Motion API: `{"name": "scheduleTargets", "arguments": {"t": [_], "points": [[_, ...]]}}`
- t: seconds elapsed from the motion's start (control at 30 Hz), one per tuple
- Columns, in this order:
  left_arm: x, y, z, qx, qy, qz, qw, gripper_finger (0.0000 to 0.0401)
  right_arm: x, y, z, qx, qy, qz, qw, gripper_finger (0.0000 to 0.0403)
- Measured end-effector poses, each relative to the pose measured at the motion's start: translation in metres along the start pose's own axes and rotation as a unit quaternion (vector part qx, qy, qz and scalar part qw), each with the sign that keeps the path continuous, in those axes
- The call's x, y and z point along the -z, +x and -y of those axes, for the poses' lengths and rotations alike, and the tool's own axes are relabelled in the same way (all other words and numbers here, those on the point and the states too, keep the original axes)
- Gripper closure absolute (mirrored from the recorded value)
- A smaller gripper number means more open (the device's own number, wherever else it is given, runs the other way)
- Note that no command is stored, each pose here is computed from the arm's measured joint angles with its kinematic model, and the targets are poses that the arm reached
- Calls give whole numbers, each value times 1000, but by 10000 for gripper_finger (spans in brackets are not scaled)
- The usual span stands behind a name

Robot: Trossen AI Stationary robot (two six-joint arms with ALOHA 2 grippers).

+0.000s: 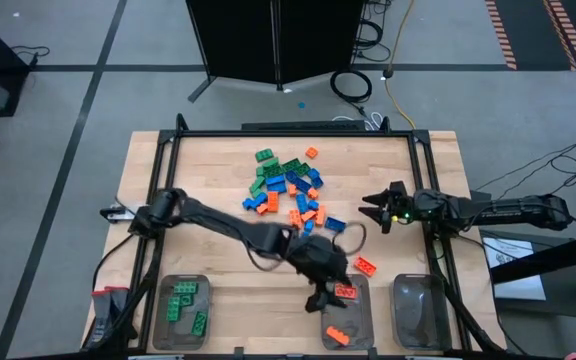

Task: Sort blocks
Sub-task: Put the orange game piece into the center black bin

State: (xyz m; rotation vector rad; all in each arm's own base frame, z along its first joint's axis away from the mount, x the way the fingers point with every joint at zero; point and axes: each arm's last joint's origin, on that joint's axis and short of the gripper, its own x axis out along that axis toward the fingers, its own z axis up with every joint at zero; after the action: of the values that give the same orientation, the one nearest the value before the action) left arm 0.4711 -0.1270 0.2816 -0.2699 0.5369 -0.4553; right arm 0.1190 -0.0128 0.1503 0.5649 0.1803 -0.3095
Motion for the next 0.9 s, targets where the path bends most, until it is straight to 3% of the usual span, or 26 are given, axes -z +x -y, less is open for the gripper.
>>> {"name": "scheduleTargets", "arguments": {"t": [0.1,0.2,0.37,0.47,0.63,0.73,0.9], "points": [[-21,-47,0,-110,26,-49,992,108,0,0,0,1,-2,1,1000,165],[-18,-88,-4,-226,32,-129,965,108,0,0,0,3,-2,-3,1000,165],[-5,-141,3,-319,0,-224,921,107,2,0,1,7,1,-12,1000,165],[19,-137,2,-324,27,-293,899,107,2,0,2,9,0,-15,1000,165],[58,-116,-4,-268,108,-376,881,107,4,0,2,14,-2,-22,1000,165],[91,-103,-15,-237,172,-447,845,107,5,0,3,20,-4,-30,999,165],[109,-96,-28,-206,210,-454,841,107,6,0,4,24,-5,-37,999,165]]}}
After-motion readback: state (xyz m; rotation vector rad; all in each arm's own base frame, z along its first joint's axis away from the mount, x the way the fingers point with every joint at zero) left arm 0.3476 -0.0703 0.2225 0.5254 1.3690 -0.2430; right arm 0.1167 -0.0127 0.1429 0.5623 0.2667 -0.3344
